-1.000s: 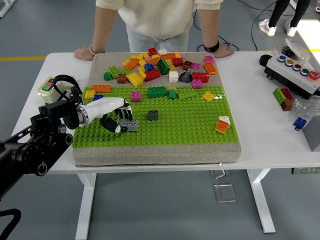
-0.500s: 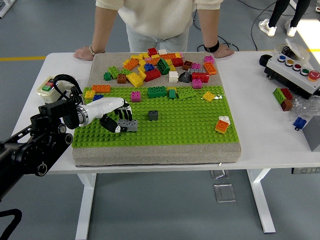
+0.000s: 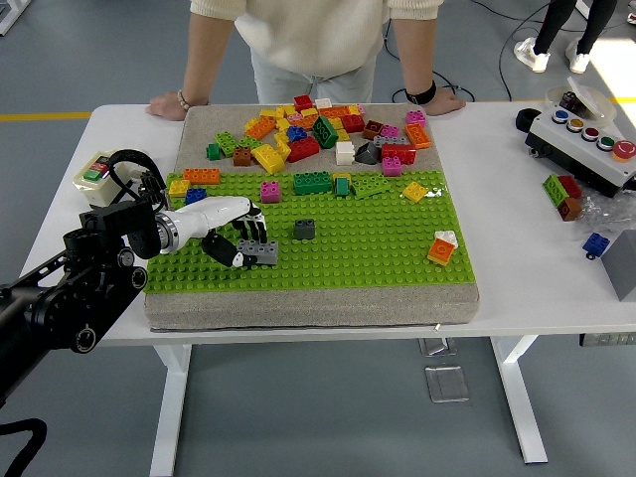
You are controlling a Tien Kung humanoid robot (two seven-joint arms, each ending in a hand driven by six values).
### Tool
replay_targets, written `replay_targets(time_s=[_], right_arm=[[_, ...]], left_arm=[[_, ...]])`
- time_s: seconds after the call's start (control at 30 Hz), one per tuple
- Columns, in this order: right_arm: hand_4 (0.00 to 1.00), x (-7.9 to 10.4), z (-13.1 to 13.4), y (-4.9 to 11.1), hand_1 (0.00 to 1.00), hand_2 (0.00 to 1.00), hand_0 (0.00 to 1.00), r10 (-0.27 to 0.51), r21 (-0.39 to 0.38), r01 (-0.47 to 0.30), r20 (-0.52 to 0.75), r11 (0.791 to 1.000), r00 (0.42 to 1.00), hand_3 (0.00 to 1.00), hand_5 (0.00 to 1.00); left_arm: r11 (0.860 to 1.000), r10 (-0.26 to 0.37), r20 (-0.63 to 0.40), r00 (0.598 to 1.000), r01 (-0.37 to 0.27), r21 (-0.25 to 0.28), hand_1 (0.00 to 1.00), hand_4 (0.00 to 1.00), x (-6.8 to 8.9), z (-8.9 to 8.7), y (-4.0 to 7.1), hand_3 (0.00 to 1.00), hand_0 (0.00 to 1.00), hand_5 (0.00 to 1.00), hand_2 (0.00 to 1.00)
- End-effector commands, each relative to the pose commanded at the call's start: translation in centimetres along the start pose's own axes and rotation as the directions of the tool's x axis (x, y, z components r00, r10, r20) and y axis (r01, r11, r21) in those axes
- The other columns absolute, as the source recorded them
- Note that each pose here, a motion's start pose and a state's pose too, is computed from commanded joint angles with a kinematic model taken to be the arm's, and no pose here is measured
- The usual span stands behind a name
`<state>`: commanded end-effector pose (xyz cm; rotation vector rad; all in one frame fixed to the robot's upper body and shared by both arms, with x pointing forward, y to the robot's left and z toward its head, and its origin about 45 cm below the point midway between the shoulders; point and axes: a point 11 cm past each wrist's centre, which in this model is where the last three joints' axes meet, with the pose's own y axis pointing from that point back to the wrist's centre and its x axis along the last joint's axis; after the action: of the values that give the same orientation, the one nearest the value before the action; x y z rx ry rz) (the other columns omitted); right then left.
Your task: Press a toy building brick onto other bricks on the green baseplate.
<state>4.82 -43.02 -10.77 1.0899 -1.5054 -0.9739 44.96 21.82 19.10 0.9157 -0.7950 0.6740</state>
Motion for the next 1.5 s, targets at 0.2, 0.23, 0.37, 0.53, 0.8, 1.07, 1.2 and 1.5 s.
replay_targets(time_s=[0.2, 0.23, 0.37, 0.53, 0.8, 1.07, 1.2, 1.5], right_arm=[[0.981, 0.0, 0.0, 0.0, 0.688, 0.731, 0.760, -0.001, 0.000, 0.001, 0.001, 1.000, 1.000, 0.704, 0.492], [0.981, 0.0, 0.0, 0.0, 0.688, 0.731, 0.760, -0.001, 0.000, 0.001, 0.002, 1.000, 1.000, 0.704, 0.492], [0.981, 0.0, 0.0, 0.0, 0.688, 0.732, 0.759, -0.001, 0.000, 0.001, 0.002, 1.000, 1.000, 0.704, 0.492], [0.980, 0.0, 0.0, 0.0, 0.688, 0.731, 0.759, 0.000, -0.001, 0.000, 0.003, 1.000, 1.000, 0.704, 0.491], [0.980, -0.1, 0.1, 0.0, 0.688, 0.731, 0.759, -0.001, -0.002, 0.001, 0.000, 1.000, 1.000, 0.704, 0.490], [0.980, -0.1, 0.1, 0.0, 0.688, 0.731, 0.758, -0.001, -0.003, 0.001, 0.001, 1.000, 1.000, 0.703, 0.490], [0.980, -0.2, 0.1, 0.0, 0.688, 0.731, 0.758, -0.003, -0.004, 0.003, 0.001, 1.000, 1.000, 0.703, 0.490], [0.979, -0.1, 0.2, 0.0, 0.688, 0.731, 0.759, -0.003, -0.008, 0.003, 0.001, 1.000, 1.000, 0.702, 0.490]], left_arm=[[1.000, 0.016, 0.003, 1.000, -0.016, 0.003, 0.613, 0.721, 0.5, 0.0, 0.0, 0.597, 0.637, 0.002, 0.580], [1.000, 0.017, 0.003, 1.000, -0.017, 0.003, 0.613, 0.721, 0.5, -0.1, 0.0, 0.597, 0.637, 0.002, 0.580], [1.000, 0.018, 0.005, 1.000, -0.018, 0.004, 0.632, 0.771, 0.6, 0.0, 0.1, 0.617, 0.652, 0.002, 0.594], [1.000, 0.014, 0.006, 1.000, -0.014, 0.002, 0.648, 0.861, 0.7, 0.1, 0.1, 0.643, 0.673, 0.012, 0.609], [1.000, 0.005, -0.001, 1.000, -0.005, 0.000, 0.672, 0.927, 0.5, 0.1, 0.2, 0.669, 0.709, 0.047, 0.624], [1.000, 0.008, -0.002, 1.000, -0.008, -0.003, 0.691, 0.998, 0.6, 0.3, 0.2, 0.701, 0.728, 0.086, 0.639], [1.000, 0.022, -0.008, 1.000, -0.022, -0.008, 0.691, 0.998, 0.9, 0.4, 0.4, 0.701, 0.728, 0.086, 0.639], [0.999, 0.039, 0.023, 0.999, -0.039, -0.006, 0.695, 0.998, 1.5, 0.3, 0.7, 0.714, 0.744, 0.096, 0.646]])
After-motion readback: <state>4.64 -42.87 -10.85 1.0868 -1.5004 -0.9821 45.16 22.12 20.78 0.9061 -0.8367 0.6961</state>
